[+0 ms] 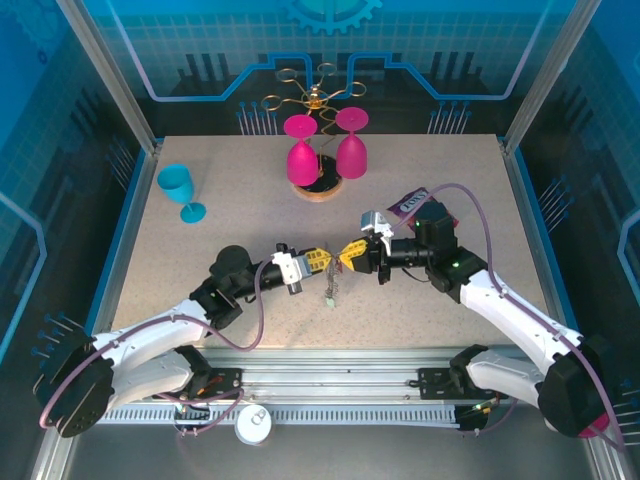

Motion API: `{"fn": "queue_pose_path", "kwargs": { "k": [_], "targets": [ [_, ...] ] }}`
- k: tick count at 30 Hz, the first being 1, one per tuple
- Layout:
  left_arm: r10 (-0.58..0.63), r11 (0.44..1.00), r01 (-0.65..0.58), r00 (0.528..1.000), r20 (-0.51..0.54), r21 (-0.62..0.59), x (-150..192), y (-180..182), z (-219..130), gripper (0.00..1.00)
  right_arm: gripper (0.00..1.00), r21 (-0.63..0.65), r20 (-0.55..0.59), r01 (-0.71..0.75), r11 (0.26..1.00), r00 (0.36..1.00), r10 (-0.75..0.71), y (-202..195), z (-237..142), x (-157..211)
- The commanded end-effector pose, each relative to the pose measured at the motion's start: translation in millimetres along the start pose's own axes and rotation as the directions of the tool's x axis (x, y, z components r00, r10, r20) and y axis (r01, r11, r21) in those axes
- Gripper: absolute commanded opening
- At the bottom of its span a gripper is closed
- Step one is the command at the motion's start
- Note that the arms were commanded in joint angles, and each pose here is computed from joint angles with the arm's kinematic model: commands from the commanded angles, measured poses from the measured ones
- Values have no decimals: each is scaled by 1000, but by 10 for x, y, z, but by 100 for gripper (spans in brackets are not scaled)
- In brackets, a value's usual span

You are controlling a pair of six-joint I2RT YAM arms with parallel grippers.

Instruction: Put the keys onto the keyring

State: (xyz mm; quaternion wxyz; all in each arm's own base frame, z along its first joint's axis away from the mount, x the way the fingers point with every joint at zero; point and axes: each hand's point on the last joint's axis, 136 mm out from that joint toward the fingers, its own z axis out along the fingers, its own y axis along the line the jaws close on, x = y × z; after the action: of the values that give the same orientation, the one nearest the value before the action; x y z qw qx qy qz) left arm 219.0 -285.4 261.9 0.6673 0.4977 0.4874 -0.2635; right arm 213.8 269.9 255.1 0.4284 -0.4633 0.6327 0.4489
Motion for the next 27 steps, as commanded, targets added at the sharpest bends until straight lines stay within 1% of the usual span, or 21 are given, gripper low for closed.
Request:
{"fn": "queue_pose_path", "kwargs": {
  "k": [1, 6, 9, 10, 11, 12, 14, 15, 18, 19, 22, 27],
  "targets": [
    [6, 999, -10, 995, 96, 38, -179, -61, -33, 0, 0, 16, 9, -25, 1000, 1000, 25, -123, 0, -31],
    [3, 998, -13, 987, 163, 59, -290, -69, -5, 0, 0, -49, -4, -68, 996, 998, 68, -127, 136, -13],
    [7, 998, -16, 984, 179, 54, -301, -51, 18, 0, 0, -70, -21, -78, 995, 997, 77, -90, 148, -28],
    [7, 999, -17, 984, 180, 51, -290, -49, 26, 0, 5, -69, -28, -77, 995, 997, 76, -79, 135, -34],
    [6, 999, -15, 983, 181, 48, -286, -43, 30, 0, 18, -60, -30, -74, 995, 997, 72, -82, 115, -43],
    [2, 999, -10, 984, 178, 45, -269, -35, 36, 0, 27, -41, -27, -66, 997, 998, 65, -100, 78, -55],
    [-1, 999, -6, 985, 172, 42, -243, -35, 33, 0, 39, 5, -5, -38, 999, 999, 38, -133, -21, -97],
    [-6, 999, -2, 985, 171, 43, -237, -37, 29, 0, 43, 38, 7, -11, 999, 1000, 11, -156, -73, -120],
    [-17, 999, 9, 986, 164, 49, -217, -51, 20, 0, 46, 103, 23, 156, 982, 987, -159, -121, -175, -143],
    [-23, 998, 15, 987, 160, 55, -208, -56, 21, 0, 47, 109, 34, 228, 968, 972, -233, -77, -201, -158],
    [-38, 997, 27, 987, 155, 72, -193, -71, 27, 0, 47, 108, 65, 379, 919, 920, -387, 39, -221, -219],
    [-54, 995, 39, 986, 161, 91, -214, -82, 33, 0, 39, 55, 22, 463, 884, 885, -465, 96, -107, -211]
  ]
}}
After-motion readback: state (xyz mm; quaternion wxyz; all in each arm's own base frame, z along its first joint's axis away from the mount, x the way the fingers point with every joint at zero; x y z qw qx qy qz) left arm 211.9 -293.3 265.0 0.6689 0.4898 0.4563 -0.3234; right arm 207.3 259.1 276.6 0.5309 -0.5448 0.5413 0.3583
